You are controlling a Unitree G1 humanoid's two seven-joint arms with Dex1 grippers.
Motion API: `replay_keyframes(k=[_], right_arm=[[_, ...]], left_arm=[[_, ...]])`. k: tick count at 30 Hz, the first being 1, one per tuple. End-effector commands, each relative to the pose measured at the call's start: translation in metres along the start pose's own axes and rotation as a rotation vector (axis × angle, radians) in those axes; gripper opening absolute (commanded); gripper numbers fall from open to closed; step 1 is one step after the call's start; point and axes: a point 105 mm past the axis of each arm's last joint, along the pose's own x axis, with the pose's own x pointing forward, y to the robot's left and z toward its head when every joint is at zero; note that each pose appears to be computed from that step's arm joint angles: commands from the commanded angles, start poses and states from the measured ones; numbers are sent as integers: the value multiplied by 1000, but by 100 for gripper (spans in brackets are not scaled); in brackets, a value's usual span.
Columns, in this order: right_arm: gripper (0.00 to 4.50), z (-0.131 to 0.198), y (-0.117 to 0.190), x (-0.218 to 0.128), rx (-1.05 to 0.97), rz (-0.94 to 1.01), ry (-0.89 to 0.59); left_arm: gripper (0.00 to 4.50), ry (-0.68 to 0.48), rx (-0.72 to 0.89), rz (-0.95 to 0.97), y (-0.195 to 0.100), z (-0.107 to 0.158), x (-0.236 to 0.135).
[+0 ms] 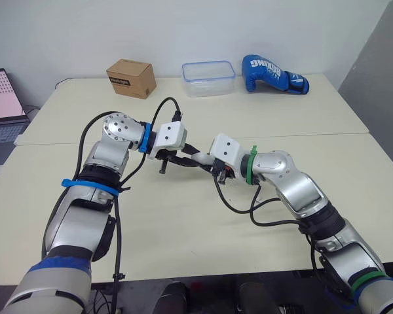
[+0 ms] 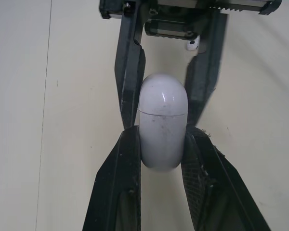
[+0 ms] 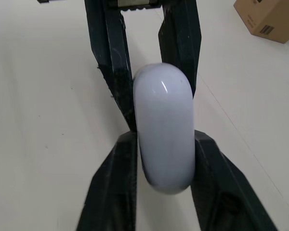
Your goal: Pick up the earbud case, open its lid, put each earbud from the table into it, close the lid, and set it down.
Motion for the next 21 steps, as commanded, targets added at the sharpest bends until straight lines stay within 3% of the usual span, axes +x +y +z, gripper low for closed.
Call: replay_keyframes(k=[1, 5, 13, 21], right_arm=[[292, 3, -14, -19, -11, -78, -44], [440, 2, -15, -40, 129, -136, -111], [446, 8, -11, -41, 270, -190, -179], [446, 11, -40, -47, 433, -301, -239]], left_arm=[[77, -58, -83, 68, 10, 7, -13], [77, -131, -249, 98, 7, 3, -23], [77, -198, -329, 64, -11, 13, -20], [77, -176, -331, 36, -24, 11, -14]])
